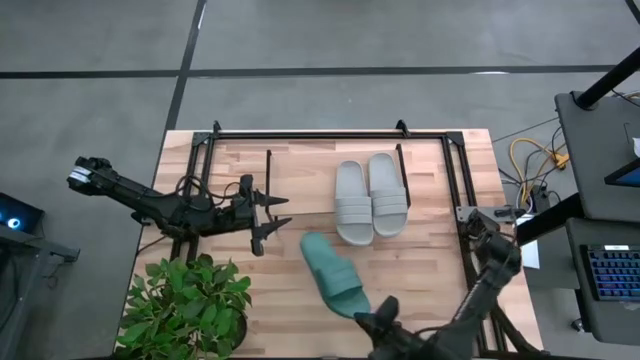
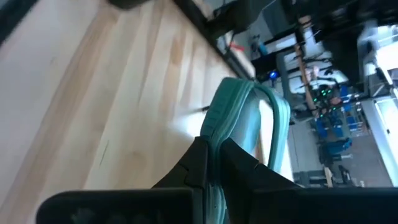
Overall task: Pick and place slides into the shelf
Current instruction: Put the left green slides on the shelf
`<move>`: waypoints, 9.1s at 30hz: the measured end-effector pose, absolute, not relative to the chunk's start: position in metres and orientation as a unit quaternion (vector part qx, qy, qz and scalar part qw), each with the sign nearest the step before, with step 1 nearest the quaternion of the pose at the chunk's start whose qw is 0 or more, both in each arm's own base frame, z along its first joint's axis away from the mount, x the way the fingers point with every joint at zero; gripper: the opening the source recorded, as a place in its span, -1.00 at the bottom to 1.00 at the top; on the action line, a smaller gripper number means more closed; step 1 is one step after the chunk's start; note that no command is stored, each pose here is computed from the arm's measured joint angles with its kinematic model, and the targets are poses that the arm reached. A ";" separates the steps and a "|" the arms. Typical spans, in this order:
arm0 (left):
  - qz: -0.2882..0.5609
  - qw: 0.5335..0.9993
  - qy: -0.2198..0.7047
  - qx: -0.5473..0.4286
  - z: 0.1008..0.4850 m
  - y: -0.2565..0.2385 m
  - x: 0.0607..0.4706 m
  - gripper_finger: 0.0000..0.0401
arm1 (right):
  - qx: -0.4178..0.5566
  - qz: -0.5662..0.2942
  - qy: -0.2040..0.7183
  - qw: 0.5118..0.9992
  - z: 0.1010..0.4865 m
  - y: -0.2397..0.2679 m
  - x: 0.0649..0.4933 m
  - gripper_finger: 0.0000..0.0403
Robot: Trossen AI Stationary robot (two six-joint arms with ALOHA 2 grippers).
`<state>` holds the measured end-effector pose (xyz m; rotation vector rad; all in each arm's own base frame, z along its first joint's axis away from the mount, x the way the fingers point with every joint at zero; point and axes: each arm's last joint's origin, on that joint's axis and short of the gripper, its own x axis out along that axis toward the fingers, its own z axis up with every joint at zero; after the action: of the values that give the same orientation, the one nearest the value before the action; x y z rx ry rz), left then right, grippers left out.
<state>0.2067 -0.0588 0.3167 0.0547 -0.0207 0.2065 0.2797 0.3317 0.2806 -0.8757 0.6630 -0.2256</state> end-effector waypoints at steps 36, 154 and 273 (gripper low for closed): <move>-0.002 0.950 -0.045 0.309 0.297 -0.080 0.242 -0.02 | -0.372 -0.105 0.201 0.900 0.370 0.319 0.208 -0.91; 0.119 0.935 -0.056 0.329 0.329 -0.095 0.282 -0.74 | -0.349 -0.084 0.191 0.914 0.434 0.273 0.206 -0.71; 0.451 0.764 0.215 0.409 0.340 -0.101 0.358 -0.76 | -0.501 -0.260 0.400 0.722 0.407 0.100 0.256 0.01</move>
<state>0.3582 -0.1008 0.3401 0.8883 0.4663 0.9799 0.2560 0.1000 0.4071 -1.1074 0.8837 -0.5738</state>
